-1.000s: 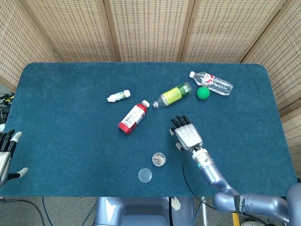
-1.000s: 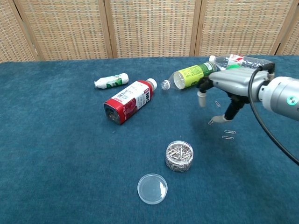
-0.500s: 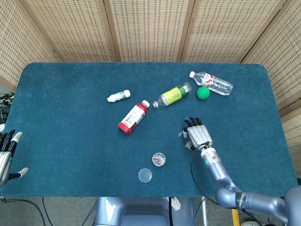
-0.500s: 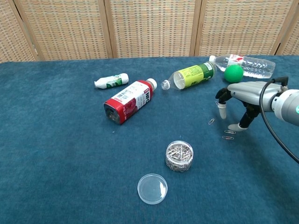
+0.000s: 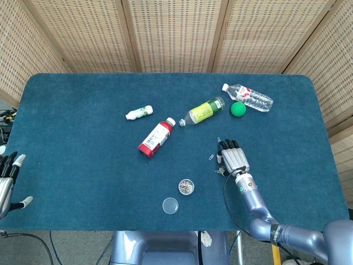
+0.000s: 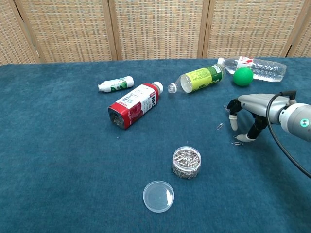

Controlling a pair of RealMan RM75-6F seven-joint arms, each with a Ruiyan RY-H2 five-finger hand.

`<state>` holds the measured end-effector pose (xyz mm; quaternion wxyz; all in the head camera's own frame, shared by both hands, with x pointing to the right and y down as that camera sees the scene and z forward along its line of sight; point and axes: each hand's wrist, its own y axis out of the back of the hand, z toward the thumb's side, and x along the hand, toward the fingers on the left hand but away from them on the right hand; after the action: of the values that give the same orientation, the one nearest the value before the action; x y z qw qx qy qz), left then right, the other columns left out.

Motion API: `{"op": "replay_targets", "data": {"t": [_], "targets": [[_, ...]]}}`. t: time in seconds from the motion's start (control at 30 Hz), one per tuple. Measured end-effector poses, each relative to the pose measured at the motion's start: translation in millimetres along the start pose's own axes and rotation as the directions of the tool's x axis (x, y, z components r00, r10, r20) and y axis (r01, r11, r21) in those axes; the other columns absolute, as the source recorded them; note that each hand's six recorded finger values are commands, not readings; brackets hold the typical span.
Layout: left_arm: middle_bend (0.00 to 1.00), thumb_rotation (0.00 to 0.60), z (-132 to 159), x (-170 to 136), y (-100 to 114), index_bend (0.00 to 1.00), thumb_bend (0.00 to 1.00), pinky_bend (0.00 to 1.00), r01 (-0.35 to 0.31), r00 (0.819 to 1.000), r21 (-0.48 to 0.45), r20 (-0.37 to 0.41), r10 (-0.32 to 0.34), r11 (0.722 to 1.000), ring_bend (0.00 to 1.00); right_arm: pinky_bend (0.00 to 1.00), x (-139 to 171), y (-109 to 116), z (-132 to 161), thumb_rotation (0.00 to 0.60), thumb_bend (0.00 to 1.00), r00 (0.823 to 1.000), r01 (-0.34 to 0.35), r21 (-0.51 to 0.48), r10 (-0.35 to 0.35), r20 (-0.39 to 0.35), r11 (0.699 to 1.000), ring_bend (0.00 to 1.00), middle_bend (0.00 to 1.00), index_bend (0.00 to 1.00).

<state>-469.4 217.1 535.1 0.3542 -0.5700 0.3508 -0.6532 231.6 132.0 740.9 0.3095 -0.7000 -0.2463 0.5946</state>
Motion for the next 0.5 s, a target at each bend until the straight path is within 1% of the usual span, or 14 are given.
{"op": "replay_targets", "data": {"t": [0.5], "targets": [[0.0,0.6,0.2,-0.1,0.4,0.0,0.0,0.0,0.0,1.0,-0.002,0.001,0.0,1.0,0.0,0.06,-2.9,-6.1,2.4,0.6,0.3,1.0,-0.01,0.011,0.009,0.005,1.0,0.0,0.11,0.52]]}}
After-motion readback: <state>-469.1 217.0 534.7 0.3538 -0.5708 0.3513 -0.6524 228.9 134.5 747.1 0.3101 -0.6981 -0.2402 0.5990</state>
